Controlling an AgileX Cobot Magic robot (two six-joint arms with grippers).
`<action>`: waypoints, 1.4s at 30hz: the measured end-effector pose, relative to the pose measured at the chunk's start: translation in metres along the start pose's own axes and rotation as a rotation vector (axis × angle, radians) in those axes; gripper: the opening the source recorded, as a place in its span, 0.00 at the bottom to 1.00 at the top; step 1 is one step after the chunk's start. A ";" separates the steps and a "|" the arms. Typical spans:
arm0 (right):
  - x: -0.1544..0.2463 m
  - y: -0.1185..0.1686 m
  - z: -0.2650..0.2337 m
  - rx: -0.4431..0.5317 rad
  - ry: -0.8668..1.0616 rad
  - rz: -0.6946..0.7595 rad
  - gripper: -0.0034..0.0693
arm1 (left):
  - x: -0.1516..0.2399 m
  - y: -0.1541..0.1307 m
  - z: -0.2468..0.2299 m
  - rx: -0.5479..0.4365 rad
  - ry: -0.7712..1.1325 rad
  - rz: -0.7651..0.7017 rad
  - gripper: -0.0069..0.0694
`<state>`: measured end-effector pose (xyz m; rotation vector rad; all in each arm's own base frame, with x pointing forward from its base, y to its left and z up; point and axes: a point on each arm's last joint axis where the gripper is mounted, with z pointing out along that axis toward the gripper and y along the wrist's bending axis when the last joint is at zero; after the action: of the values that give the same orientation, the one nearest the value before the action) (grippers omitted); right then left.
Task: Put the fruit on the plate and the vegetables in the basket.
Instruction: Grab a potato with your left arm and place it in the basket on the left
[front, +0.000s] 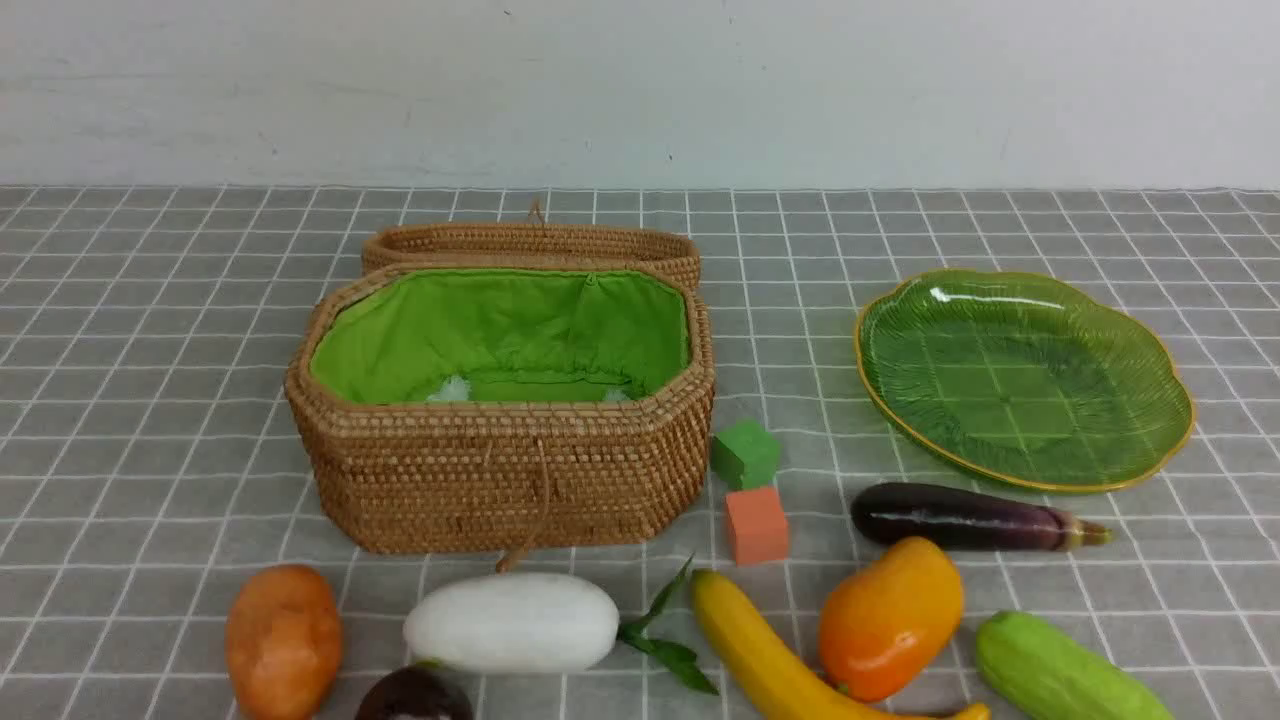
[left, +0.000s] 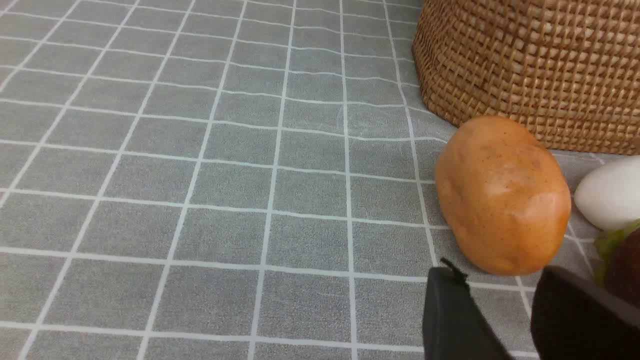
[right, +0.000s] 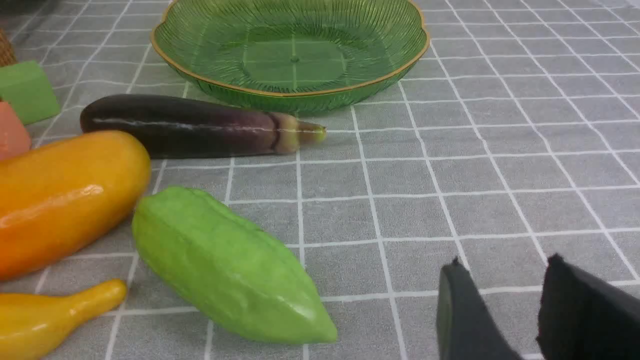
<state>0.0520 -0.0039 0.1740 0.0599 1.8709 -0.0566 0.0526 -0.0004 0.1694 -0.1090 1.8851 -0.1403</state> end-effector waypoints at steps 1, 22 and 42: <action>0.000 0.000 0.000 0.000 0.000 0.000 0.38 | 0.000 0.000 0.000 0.000 0.000 0.000 0.40; 0.000 0.000 0.000 0.000 0.000 0.000 0.38 | 0.000 0.000 0.000 0.000 0.000 0.000 0.40; 0.000 0.000 0.000 0.000 0.000 0.000 0.38 | -0.007 -0.005 0.000 0.066 -0.073 -0.169 0.40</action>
<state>0.0520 -0.0039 0.1740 0.0599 1.8709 -0.0566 0.0545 -0.0047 0.1770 -0.2251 1.7950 -0.3096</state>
